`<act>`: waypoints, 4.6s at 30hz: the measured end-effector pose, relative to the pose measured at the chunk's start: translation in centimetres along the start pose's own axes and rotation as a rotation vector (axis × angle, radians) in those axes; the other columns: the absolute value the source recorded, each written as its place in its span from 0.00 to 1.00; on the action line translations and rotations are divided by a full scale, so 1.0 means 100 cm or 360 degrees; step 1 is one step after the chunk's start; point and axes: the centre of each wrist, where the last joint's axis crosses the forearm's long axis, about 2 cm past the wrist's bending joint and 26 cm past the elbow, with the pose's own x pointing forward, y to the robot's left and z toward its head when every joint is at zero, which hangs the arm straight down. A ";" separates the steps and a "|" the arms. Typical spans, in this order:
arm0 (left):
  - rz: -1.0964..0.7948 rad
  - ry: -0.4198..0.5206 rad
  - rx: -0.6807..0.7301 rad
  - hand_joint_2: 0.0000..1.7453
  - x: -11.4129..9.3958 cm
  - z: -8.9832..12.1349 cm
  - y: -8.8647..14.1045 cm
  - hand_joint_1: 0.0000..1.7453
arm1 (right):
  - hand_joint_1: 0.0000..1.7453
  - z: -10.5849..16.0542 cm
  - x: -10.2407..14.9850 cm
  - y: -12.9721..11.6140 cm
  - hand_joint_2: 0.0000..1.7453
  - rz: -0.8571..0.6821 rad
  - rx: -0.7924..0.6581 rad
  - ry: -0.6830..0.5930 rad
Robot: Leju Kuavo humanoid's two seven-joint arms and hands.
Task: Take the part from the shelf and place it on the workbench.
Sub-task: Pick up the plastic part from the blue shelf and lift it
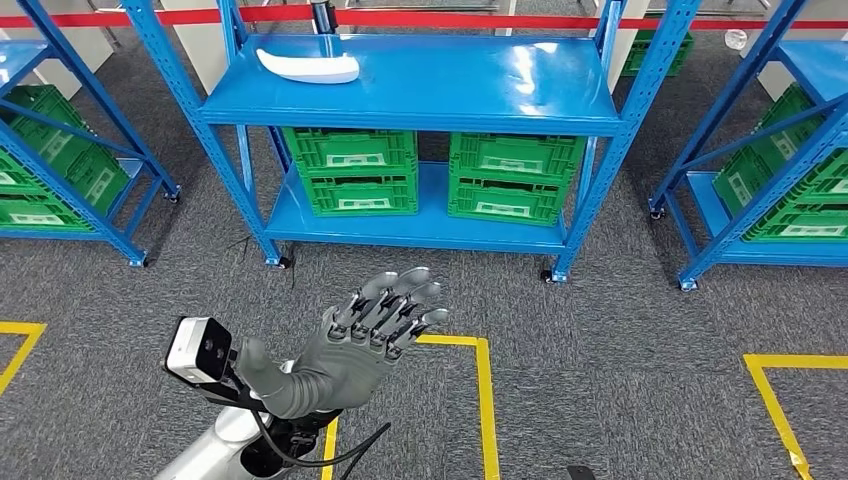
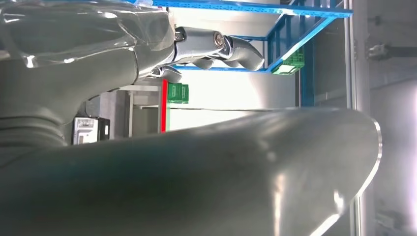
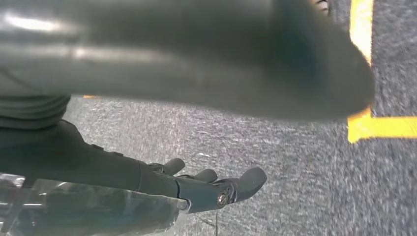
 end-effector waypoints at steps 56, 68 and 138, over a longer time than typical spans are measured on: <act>-0.0026 -0.0077 -0.0039 0.00 0.007 -0.003 0.001 0.00 | 0.00 -0.002 -0.011 -0.011 0.00 0.0012 -0.0017 0.0005; -0.0033 -0.0093 -0.0067 0.00 0.010 -0.008 0.000 0.00 | 0.00 -0.001 -0.006 -0.004 0.00 0.0005 -0.0024 -0.0036; -0.0008 -0.0078 -0.0147 0.00 0.009 -0.010 -0.003 0.00 | 0.00 -0.001 -0.016 -0.006 0.00 0.0023 -0.0004 -0.0036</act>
